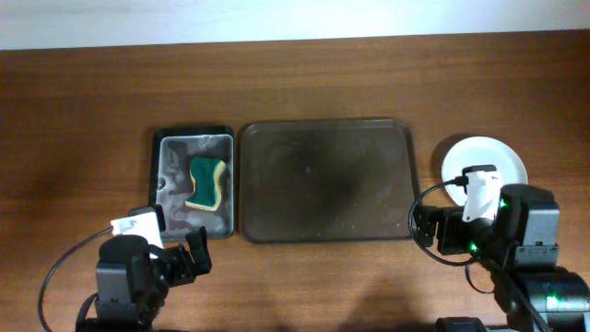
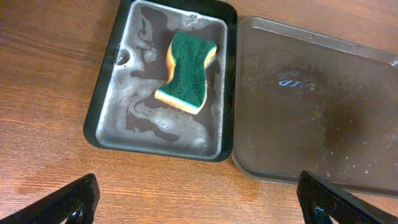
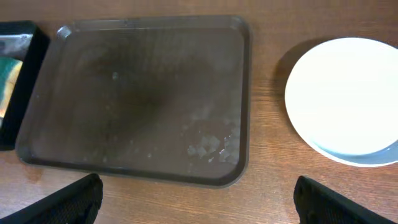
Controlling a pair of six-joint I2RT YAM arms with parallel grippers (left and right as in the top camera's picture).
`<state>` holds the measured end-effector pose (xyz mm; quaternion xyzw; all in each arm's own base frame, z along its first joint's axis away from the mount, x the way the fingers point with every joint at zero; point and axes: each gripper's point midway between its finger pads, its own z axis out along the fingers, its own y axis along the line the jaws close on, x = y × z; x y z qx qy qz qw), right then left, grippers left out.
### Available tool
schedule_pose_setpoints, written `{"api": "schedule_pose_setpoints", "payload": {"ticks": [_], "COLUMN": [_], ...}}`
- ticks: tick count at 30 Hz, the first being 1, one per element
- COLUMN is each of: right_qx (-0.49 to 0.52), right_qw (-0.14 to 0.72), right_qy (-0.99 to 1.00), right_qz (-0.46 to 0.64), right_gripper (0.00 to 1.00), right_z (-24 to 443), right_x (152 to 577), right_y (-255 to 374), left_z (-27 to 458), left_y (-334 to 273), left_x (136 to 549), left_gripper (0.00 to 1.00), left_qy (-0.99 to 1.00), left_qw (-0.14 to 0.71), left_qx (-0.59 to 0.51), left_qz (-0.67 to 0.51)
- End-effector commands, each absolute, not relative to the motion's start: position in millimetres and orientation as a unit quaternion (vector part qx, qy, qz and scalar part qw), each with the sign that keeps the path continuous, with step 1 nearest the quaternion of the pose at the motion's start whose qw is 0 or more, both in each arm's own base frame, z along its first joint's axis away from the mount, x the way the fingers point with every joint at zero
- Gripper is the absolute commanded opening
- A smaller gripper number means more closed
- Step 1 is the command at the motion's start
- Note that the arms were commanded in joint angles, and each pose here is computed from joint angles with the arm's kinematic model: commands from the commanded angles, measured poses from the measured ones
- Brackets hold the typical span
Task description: Clean dirty plates on tray and stack at the side
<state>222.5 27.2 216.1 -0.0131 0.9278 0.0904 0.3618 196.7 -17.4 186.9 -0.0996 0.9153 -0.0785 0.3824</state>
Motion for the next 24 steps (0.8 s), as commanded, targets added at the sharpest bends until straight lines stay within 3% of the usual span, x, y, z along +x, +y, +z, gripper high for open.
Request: {"api": "schedule_pose_setpoints", "payload": {"ticks": [1, 7, 10, 19, 24], "right_qx": [-0.012, -0.008, -0.009, -0.066, -0.056], "right_qw": [0.353, 0.313, 0.337, 0.657, 0.751], "right_qy": [0.932, 0.946, 0.939, 0.746, 0.656], "right_qz": [0.084, 0.086, 0.069, 0.084, 0.057], "right_gripper": [0.99, 0.99, 0.99, 0.99, 0.99], "right_z": [210, 192, 200, 241, 256], "right_x": [223, 230, 227, 231, 231], "right_y": [26, 25, 20, 36, 28], "left_z": [183, 183, 183, 183, 183], "left_y": [-17, -17, -17, -17, -17], "left_x": [196, 196, 196, 196, 196], "left_gripper": [1.00, 1.00, 0.99, 0.99, 0.99], "left_qy": [0.916, 0.916, 0.916, 0.916, 0.916], "left_qw": [0.380, 0.380, 0.380, 0.380, 0.380], "left_qx": [-0.100, -0.101, -0.100, -0.100, -0.101], "left_qz": [-0.078, -0.078, -0.078, -0.078, -0.077]}}
